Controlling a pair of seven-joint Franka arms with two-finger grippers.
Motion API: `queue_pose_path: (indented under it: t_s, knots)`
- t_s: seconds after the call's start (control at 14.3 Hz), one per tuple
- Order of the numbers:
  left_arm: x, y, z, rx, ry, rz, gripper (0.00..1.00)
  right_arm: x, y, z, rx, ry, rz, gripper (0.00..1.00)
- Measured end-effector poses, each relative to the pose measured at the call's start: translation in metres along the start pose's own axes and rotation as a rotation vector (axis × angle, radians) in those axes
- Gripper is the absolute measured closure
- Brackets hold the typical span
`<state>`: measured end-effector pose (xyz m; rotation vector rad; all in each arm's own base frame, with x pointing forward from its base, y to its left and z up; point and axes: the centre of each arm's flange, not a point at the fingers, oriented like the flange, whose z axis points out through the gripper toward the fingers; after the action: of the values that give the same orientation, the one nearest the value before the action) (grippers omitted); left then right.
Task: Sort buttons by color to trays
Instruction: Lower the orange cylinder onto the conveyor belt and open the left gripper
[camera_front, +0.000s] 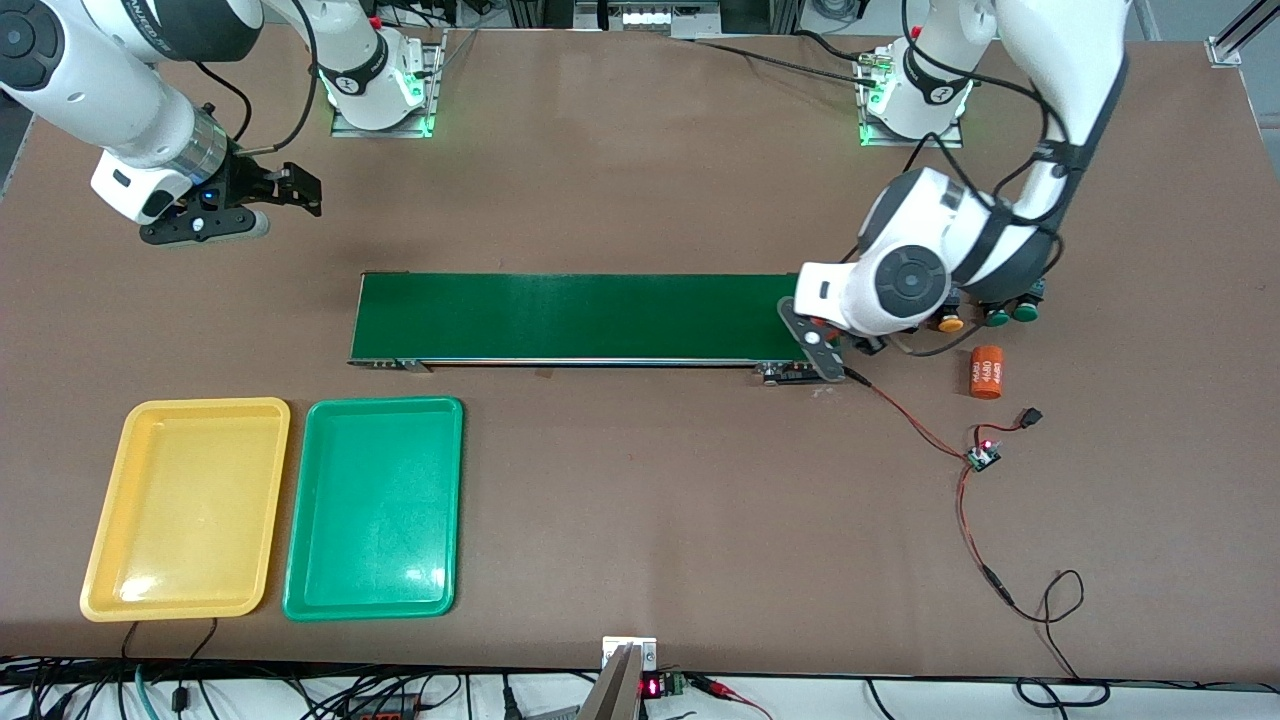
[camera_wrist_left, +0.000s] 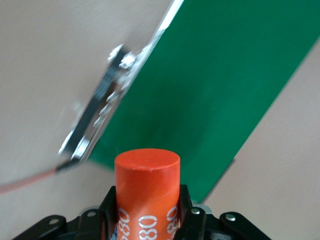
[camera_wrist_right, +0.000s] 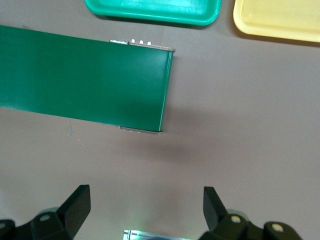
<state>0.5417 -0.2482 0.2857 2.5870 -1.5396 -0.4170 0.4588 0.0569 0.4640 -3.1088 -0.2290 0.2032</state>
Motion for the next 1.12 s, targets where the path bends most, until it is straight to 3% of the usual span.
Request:
queue_pose_path:
  t_s: [0.21,0.42,0.56,0.84,1.12]
  knots:
    - [0.023,0.018,0.018,0.040,0.007,0.217,0.50,0.004,0.000,-0.004,-0.002,0.043,0.000,0.00]
    - [0.033,0.032,0.036,0.073,0.026,0.311,0.50,0.007,0.001,-0.006,-0.003,0.069,0.001,0.00]
    - [0.033,0.034,0.039,0.082,0.022,0.334,0.37,0.008,0.001,-0.006,-0.003,0.077,0.001,0.00]
    - [0.027,0.021,0.025,0.097,0.032,0.311,0.01,0.010,0.001,-0.002,-0.003,0.074,0.002,0.00]
    - [-0.025,-0.052,-0.021,0.110,0.073,0.132,0.00,0.011,0.001,0.000,-0.003,0.074,0.002,0.00]
